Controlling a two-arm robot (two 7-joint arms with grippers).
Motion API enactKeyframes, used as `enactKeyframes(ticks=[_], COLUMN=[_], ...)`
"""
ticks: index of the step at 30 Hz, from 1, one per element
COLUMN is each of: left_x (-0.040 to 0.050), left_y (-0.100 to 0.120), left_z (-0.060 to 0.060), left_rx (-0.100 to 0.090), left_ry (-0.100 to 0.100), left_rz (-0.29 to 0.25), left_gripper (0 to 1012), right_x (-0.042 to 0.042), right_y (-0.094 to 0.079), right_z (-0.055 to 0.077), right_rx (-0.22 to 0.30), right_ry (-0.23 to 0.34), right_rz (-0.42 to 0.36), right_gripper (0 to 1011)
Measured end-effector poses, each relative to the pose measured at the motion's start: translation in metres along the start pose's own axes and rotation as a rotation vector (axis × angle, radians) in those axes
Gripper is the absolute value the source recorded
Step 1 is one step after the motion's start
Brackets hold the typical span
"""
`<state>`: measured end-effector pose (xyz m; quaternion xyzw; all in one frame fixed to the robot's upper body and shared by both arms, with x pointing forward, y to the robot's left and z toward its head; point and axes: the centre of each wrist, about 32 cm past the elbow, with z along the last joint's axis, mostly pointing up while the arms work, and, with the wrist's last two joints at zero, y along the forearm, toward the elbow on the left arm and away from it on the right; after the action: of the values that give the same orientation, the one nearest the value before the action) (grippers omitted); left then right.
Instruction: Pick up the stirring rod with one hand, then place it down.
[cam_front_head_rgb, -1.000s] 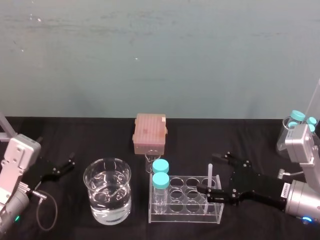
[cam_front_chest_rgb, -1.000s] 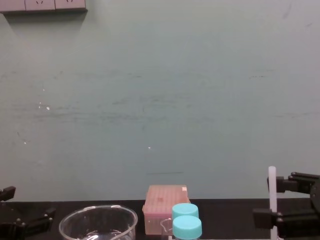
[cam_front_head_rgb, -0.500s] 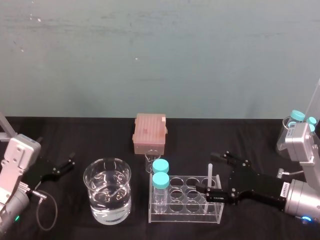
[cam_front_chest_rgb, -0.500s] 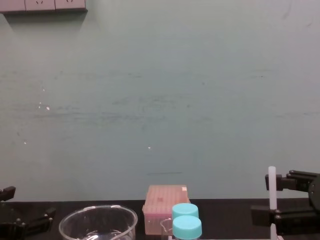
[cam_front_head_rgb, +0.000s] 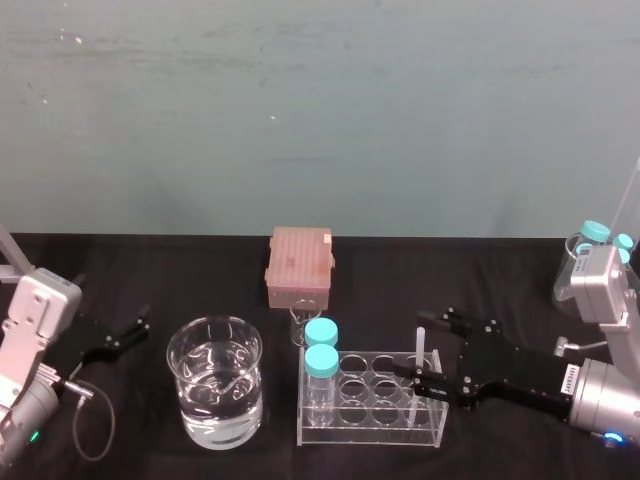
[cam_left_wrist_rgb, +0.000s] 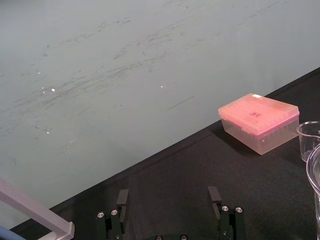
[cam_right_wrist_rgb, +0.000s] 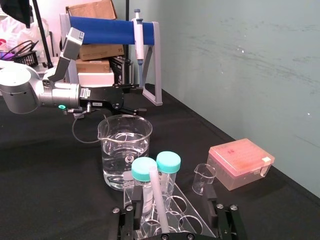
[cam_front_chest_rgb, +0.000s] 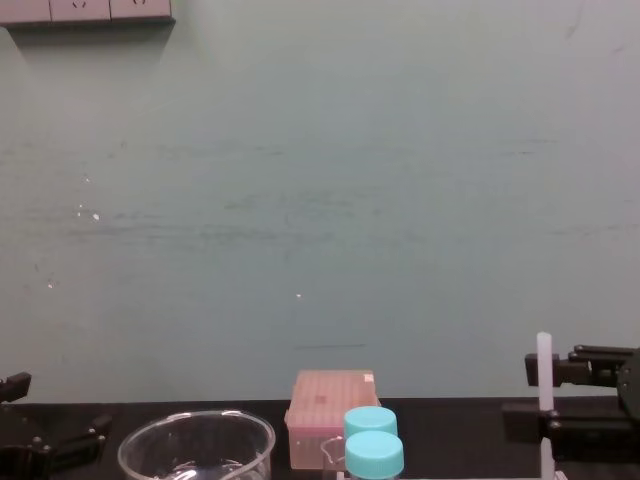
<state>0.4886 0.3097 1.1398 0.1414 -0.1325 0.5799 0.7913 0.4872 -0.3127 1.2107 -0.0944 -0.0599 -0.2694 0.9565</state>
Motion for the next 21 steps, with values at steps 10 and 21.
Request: enactKeyframes(ticks=[10, 21], left_x=[0.0, 0.0], left_y=[0.0, 0.0], left_z=[0.0, 0.0], left_rx=[0.0, 0.0], left_ry=[0.0, 0.0], left_rz=[0.0, 0.0], left_gripper=[1005, 1005], right_x=[0.0, 0.0], right_y=[0.0, 0.0], right_z=[0.0, 0.0], right_rx=[0.0, 0.0], right_ry=[-0.001, -0.001], right_rz=[0.0, 0.0], right_gripper=[483, 125])
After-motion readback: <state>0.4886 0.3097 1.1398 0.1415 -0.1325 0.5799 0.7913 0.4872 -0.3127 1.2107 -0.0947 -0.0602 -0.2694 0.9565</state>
